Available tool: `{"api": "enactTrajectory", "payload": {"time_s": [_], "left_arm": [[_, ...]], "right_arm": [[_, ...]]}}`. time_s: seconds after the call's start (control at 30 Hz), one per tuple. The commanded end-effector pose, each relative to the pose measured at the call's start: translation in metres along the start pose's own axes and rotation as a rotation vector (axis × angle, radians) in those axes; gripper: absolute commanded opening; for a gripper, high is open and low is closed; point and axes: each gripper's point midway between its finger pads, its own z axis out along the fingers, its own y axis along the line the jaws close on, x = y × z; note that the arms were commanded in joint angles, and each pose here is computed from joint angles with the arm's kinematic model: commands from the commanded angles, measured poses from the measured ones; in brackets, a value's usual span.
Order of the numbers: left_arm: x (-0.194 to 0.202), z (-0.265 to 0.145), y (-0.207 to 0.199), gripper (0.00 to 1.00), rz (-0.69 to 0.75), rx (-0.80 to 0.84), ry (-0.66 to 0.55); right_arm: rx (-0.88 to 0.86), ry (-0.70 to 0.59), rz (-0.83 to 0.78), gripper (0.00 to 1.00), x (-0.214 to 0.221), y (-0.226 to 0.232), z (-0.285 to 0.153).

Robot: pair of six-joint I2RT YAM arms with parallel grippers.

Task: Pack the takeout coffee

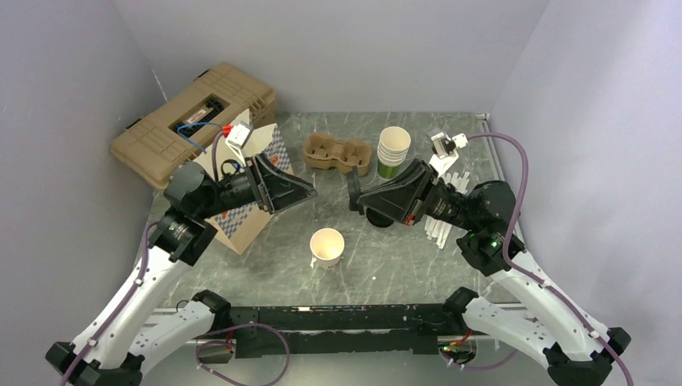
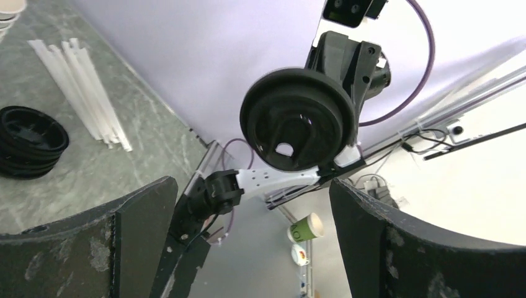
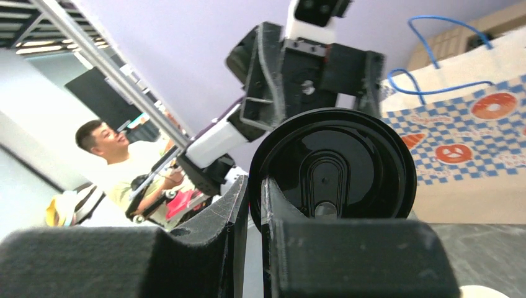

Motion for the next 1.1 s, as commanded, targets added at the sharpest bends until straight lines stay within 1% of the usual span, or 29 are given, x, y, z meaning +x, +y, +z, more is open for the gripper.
{"api": "enactTrajectory", "payload": {"time_s": [0.0,0.23,0.33,1.07], "left_arm": [[-0.008,0.002,-0.033,1.00,-0.015,0.176,-0.008],[-0.006,0.003,-0.038,1.00,-0.076,0.232,0.008],[-0.004,0.002,-0.038,0.99,-0.094,0.228,0.017],[0.007,-0.007,-0.043,0.99,-0.096,0.263,0.038]], "right_arm": [[-0.140,-0.022,-0.057,0.05,-0.007,0.034,0.008],[-0.193,0.016,-0.113,0.05,0.005,0.046,0.031],[-0.208,0.016,-0.131,0.05,0.005,0.050,0.035],[-0.207,0.014,-0.131,0.04,0.010,0.040,0.054]]}}
